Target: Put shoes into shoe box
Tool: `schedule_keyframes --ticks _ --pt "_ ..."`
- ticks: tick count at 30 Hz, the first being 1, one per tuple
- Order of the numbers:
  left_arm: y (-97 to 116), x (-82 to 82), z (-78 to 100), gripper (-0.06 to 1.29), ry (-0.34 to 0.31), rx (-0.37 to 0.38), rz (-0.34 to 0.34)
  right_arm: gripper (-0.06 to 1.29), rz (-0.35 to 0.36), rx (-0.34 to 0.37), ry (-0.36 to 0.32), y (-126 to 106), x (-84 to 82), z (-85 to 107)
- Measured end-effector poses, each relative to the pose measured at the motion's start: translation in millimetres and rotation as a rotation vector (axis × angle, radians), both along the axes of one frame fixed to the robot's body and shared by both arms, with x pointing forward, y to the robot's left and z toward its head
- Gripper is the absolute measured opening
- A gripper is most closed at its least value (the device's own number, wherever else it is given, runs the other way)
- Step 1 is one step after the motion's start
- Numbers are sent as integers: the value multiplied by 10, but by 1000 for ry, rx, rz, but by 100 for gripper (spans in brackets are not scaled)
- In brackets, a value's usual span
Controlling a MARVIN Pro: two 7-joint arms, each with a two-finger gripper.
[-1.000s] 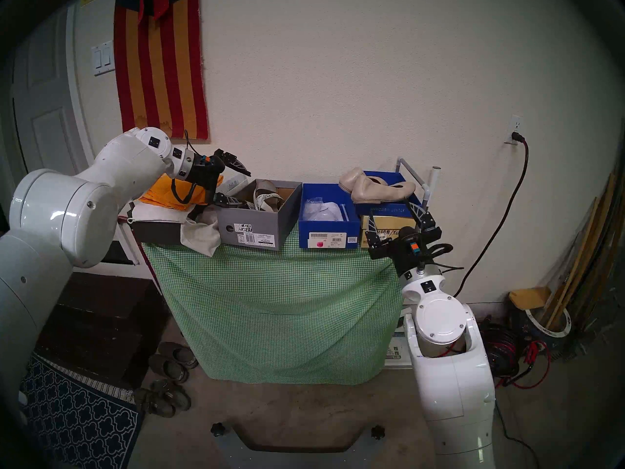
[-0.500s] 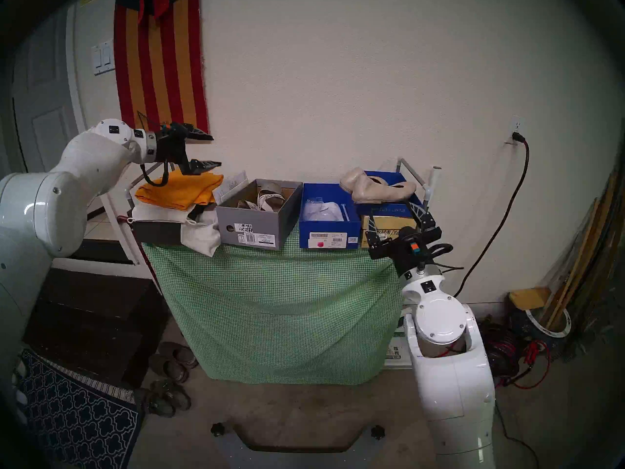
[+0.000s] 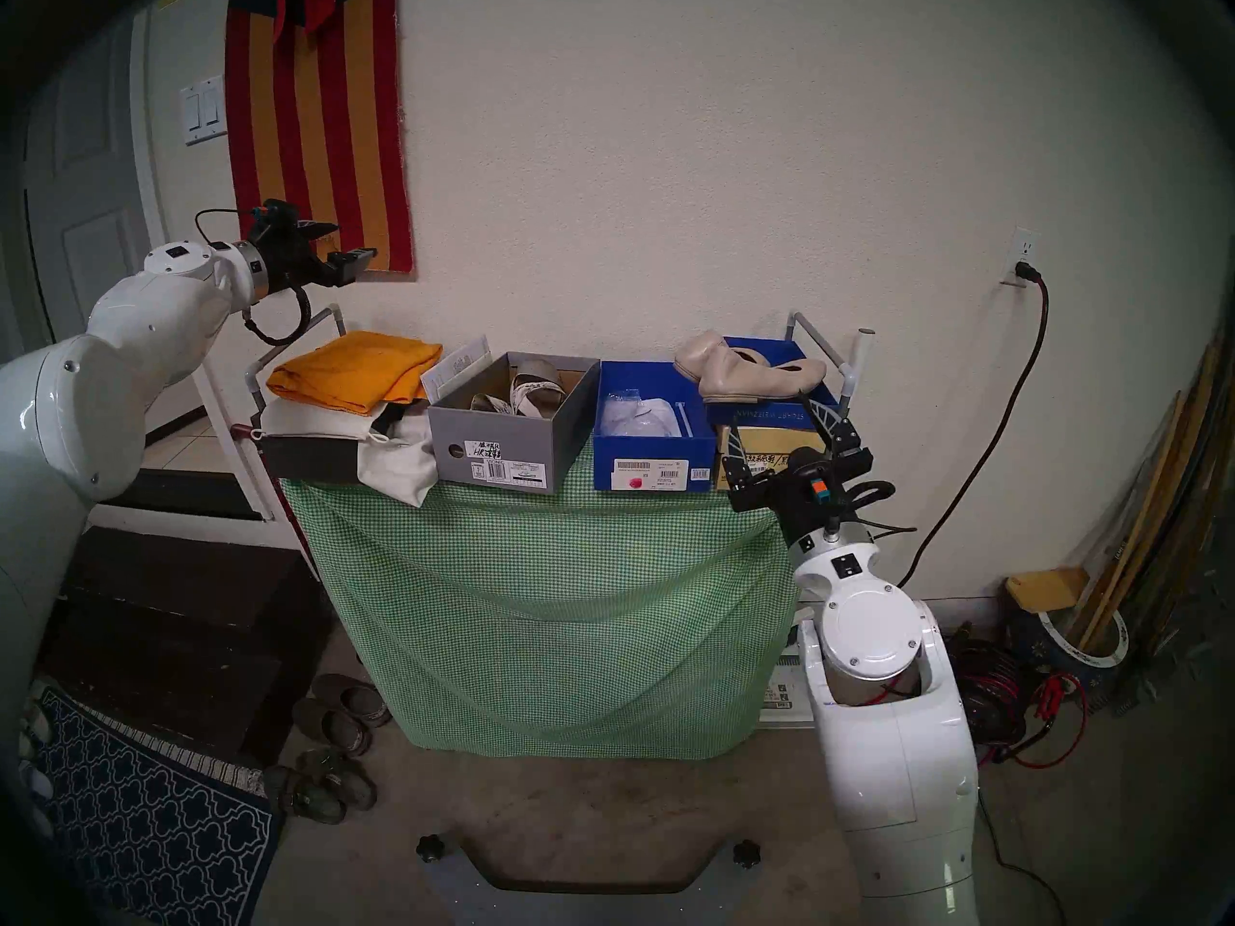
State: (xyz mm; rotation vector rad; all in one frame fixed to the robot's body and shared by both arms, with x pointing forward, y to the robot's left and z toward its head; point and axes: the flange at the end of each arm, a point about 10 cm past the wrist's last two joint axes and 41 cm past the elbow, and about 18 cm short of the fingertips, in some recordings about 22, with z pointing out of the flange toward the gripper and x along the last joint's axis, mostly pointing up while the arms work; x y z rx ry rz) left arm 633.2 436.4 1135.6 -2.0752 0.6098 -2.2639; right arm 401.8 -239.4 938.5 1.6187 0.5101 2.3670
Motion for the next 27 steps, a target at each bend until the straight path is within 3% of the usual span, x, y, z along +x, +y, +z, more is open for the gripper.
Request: schedule_keyframes --ticks 5,15,27 --pt "212 -21 -66 123 35 -122 120 122 0 0 0 1 0 1" --pt "418 -32 -273 123 54 -199 294 123 0 0 0 -1 0 0" --pt "496 -51 -186 123 96 -238 339 123 0 0 0 0 0 0"
